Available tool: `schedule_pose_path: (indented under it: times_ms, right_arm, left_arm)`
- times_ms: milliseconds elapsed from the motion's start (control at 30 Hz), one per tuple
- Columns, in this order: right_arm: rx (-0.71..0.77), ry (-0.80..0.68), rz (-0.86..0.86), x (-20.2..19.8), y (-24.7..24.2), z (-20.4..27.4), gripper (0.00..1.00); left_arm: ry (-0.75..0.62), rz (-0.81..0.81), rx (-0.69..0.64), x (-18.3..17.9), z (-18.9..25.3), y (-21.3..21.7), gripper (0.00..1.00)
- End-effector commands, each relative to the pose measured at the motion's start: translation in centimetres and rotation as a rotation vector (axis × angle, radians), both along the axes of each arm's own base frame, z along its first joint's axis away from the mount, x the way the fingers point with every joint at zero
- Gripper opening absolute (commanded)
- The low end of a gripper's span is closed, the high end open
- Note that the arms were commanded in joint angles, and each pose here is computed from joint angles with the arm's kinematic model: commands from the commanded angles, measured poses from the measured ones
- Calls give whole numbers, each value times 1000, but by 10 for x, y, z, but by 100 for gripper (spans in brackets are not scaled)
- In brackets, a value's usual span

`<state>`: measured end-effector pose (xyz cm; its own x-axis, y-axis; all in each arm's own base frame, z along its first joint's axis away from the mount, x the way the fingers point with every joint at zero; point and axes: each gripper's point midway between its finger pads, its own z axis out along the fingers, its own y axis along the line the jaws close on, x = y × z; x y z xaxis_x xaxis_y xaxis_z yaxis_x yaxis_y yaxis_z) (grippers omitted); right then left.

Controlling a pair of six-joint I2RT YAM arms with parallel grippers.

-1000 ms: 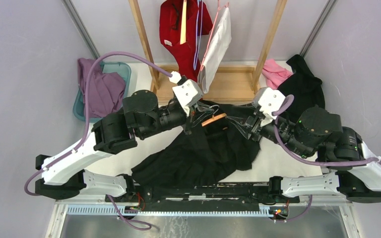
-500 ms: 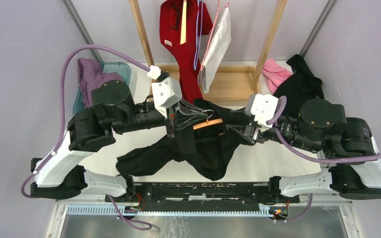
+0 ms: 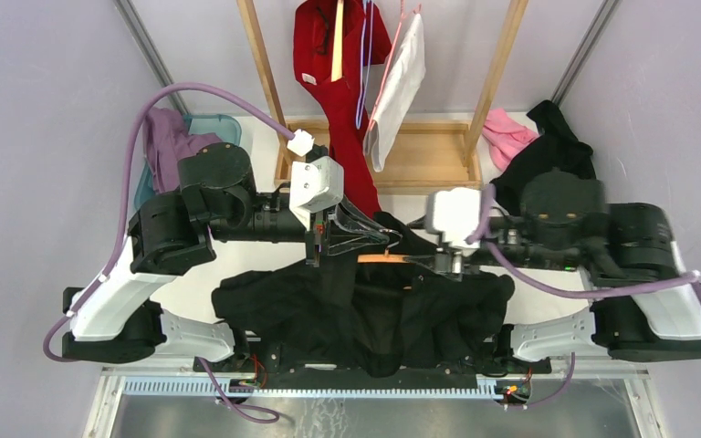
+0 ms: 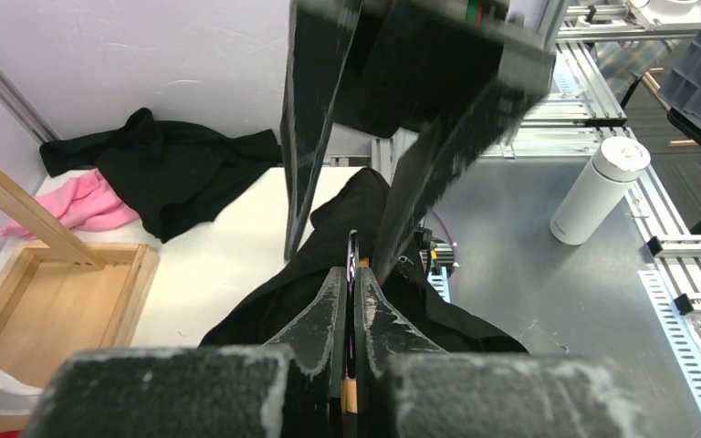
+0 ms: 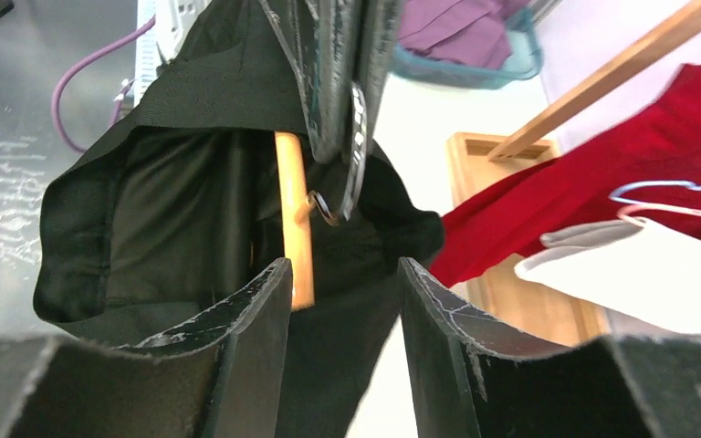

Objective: Place the skirt on the hanger
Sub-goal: Pick up the hanger at the center of the board, then place the hanger on the clothesline.

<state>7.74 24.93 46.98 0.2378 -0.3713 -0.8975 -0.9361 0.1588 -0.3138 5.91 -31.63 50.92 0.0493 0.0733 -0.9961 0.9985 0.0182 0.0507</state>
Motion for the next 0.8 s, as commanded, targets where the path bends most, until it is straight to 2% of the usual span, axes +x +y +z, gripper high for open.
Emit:
schedule_pose_path:
  times_ms: [0,367,667,733,767]
  right_arm:
    - [-82,80,50,-3,26,-28,52]
    - [-108,178,45,7,35,-60,49]
    - [-36,168,40,1,16,-48,50]
    - [-45,169,36,2,17,-50,44]
    - [-48,171,36,3,19,-51,36]
  left_arm:
    - [-58,-33,-146,-9,45,10,3]
    - [-66,-13,-159,-6,44,13,3]
    - [-70,-3,-161,-5,41,16,3]
    - [-69,-4,-165,-6,41,15,3]
    - [-69,-4,-167,-6,41,15,3]
